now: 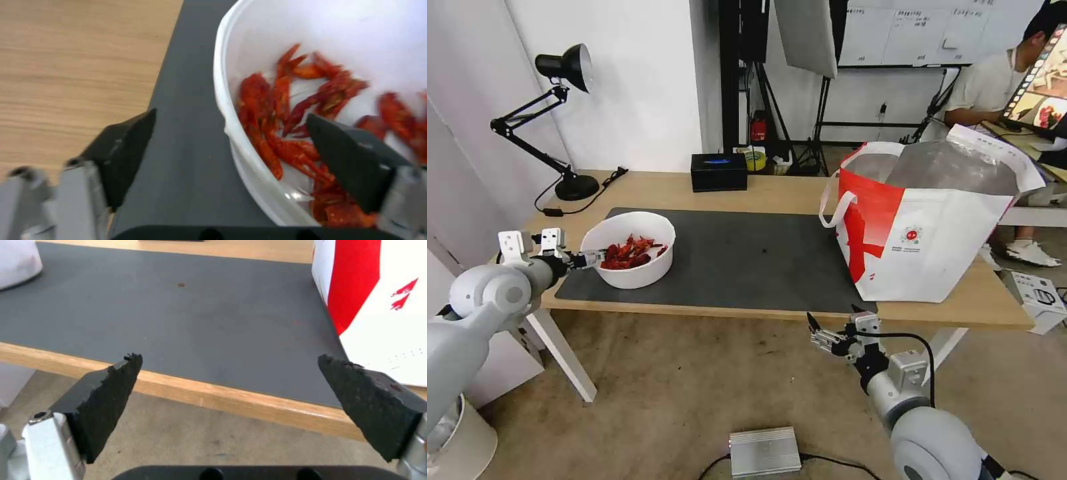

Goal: Pick up the trash from the table and place it into the takeout bag.

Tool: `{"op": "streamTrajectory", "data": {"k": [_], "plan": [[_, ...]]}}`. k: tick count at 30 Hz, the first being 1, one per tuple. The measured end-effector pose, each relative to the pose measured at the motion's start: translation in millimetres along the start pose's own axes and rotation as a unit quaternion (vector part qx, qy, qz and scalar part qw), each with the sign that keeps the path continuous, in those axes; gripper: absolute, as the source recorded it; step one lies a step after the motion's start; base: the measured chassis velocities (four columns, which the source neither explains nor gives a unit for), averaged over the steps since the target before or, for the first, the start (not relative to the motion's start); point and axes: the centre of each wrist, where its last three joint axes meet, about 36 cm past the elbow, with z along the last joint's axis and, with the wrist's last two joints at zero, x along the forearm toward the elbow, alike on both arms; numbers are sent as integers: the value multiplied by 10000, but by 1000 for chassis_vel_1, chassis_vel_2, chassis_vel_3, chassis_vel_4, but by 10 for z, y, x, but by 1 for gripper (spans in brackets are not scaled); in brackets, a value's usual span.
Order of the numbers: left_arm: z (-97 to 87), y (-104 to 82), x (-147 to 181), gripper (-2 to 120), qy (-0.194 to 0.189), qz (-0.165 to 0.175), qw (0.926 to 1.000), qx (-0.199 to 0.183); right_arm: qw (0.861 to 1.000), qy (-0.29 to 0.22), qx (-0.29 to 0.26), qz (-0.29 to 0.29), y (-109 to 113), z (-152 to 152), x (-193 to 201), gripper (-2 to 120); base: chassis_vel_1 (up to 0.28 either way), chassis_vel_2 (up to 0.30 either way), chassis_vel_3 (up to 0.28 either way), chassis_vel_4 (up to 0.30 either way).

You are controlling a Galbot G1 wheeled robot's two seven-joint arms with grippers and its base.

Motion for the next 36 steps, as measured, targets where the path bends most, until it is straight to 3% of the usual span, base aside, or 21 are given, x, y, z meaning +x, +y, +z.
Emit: {"op": "streamTrajectory", "data": {"k": [7,15,18,23,36], "plan": [[-59,-9,17,56,53,15,10000,-35,10000,0,0,0,0,0,0,100,0,0,0,0],[-95,-50,38,33,20,61,9999,-89,10000,0,0,0,0,0,0,100,0,0,0,0],[-89,-64,46,17,22,71,9999,-102,10000,0,0,0,0,0,0,100,0,0,0,0],[-66,-80,59,2,36,99,9999,-107,10000,0,0,0,0,0,0,100,0,0,0,0],[-122,-35,187,0,-94,113,9999,-33,10000,0,0,0,0,0,0,100,0,0,0,0]]}}
